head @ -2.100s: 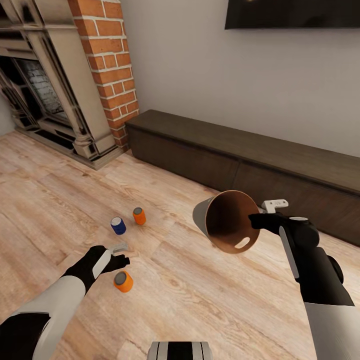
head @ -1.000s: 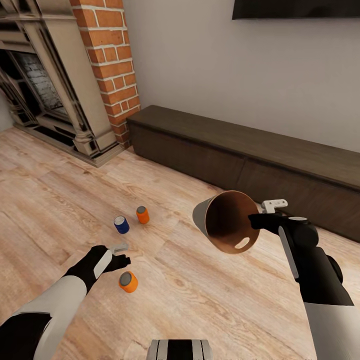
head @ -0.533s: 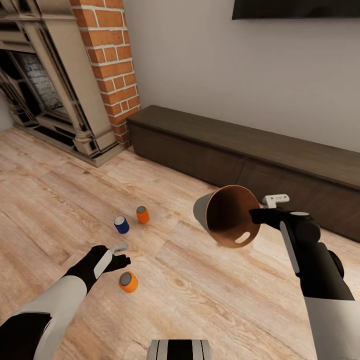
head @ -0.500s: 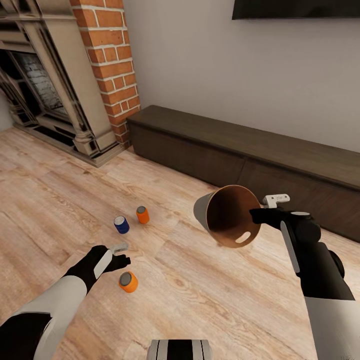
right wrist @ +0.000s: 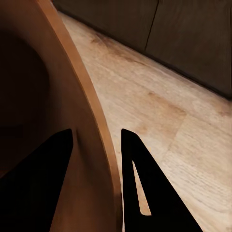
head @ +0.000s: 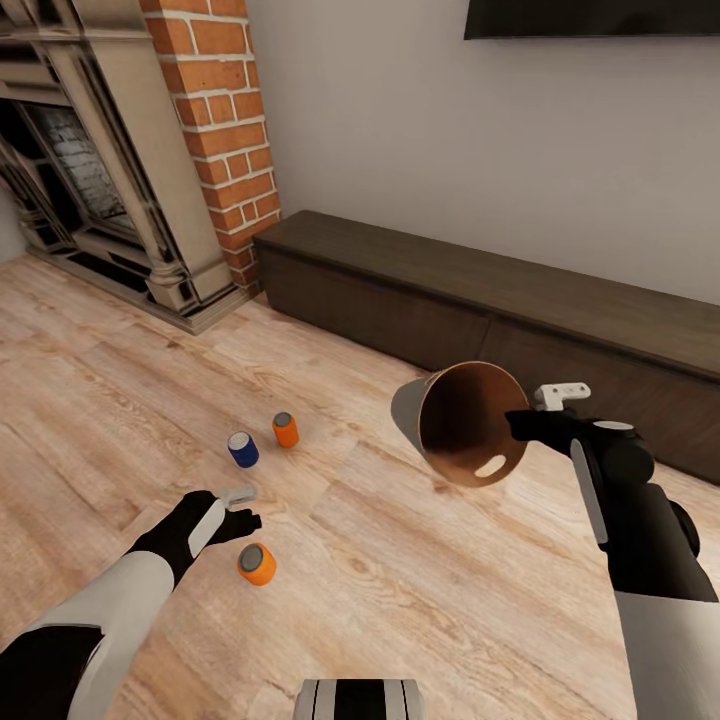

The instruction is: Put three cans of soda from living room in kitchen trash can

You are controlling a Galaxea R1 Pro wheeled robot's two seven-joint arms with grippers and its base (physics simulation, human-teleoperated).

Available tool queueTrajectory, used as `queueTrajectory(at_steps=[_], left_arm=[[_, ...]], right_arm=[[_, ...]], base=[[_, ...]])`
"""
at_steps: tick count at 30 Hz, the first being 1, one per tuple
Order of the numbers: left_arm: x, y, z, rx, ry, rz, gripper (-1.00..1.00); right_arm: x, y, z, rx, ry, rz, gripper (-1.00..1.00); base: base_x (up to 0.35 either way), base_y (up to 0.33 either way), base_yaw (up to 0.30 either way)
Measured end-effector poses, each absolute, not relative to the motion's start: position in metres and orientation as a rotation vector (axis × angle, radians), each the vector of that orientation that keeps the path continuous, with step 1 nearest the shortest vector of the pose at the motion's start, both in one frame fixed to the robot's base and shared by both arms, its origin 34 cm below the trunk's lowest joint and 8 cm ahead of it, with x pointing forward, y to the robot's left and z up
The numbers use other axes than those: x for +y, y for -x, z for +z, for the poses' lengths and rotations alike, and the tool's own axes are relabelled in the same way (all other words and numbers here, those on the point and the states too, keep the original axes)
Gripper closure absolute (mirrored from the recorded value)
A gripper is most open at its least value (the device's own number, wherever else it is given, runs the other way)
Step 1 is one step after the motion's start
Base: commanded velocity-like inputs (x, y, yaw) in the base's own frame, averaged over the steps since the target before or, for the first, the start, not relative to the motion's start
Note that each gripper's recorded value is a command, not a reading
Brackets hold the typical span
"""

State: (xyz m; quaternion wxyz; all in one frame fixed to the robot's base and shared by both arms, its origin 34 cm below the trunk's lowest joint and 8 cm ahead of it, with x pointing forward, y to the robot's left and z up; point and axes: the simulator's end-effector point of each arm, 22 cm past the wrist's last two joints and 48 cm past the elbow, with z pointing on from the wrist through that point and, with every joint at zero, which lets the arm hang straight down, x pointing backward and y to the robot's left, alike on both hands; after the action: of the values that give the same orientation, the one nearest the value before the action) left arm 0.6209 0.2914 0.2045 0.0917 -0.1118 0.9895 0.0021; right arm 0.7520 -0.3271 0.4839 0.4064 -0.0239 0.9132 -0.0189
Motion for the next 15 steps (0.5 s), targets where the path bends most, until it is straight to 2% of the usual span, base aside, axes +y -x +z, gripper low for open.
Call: queueTrajectory(at_steps=[15], left_arm=[[0.291, -0.621, 0.205, 2.939, 0.334, 0.005, -1.00]], right_arm=[[-0.344, -0.776, 0.522, 2.085, 0.049, -0.055, 1.00]], base=[[0.000, 0.000, 0.000]])
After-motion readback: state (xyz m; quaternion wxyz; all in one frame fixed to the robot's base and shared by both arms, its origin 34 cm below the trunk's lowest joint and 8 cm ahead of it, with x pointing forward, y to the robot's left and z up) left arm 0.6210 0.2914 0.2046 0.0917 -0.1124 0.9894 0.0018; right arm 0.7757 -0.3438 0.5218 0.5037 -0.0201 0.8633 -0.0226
